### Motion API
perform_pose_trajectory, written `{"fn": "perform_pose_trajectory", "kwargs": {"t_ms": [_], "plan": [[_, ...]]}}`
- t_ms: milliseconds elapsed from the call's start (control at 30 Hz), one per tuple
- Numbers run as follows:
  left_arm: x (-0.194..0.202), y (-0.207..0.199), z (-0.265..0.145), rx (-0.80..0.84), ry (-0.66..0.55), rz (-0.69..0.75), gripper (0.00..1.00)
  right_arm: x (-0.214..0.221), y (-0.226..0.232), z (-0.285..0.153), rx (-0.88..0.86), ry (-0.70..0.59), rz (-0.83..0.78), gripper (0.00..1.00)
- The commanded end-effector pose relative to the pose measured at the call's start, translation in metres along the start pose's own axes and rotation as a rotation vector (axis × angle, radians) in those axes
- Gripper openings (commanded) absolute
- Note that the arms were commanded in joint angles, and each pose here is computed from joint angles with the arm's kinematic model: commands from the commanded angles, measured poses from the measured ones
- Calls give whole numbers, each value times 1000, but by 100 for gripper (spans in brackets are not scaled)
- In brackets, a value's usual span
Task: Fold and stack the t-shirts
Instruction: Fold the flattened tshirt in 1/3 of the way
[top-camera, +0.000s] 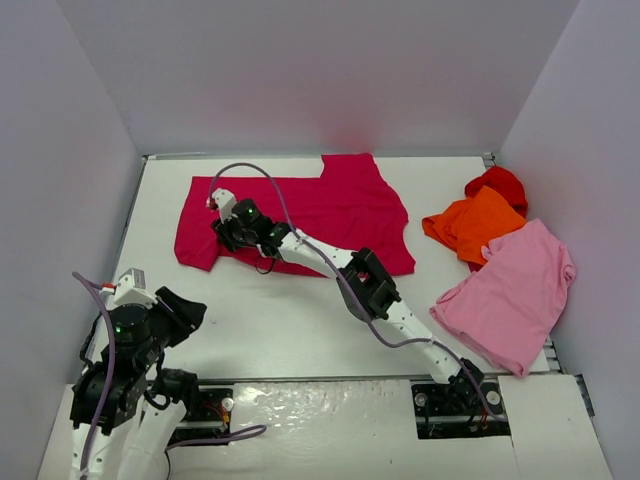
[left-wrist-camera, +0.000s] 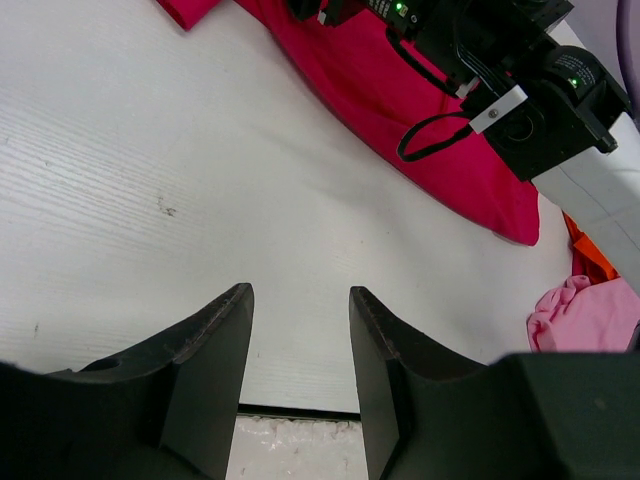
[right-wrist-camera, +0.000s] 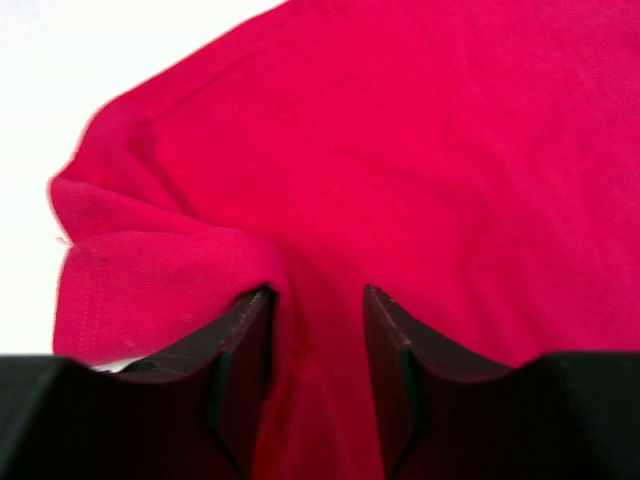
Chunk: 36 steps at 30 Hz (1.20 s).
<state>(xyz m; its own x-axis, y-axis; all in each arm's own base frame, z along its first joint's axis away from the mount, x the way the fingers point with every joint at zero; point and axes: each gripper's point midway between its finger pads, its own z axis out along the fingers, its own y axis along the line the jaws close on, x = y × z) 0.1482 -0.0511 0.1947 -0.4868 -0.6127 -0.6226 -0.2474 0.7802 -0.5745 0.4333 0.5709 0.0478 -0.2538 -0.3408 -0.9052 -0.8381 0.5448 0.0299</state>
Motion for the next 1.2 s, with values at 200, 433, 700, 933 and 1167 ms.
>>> {"fn": "perform_pose_trajectory", "kwargs": {"t_ms": [200, 433, 700, 933, 1167], "plan": [[-11, -13, 6, 34, -20, 0, 40, -102, 2, -56, 69, -197, -12, 71], [-11, -16, 12, 42, -14, -2, 40, -102, 61, -75, 49, -161, -67, 70], [-19, -15, 0, 38, -58, 2, 39, -89, 100, -80, -101, -129, 54, 69], [-52, -9, -47, 18, -252, 10, 39, -52, 107, -70, -117, -74, 125, 67], [-48, -4, -51, -2, -234, 17, 39, -38, 127, -61, -208, -75, 281, 66]]}}
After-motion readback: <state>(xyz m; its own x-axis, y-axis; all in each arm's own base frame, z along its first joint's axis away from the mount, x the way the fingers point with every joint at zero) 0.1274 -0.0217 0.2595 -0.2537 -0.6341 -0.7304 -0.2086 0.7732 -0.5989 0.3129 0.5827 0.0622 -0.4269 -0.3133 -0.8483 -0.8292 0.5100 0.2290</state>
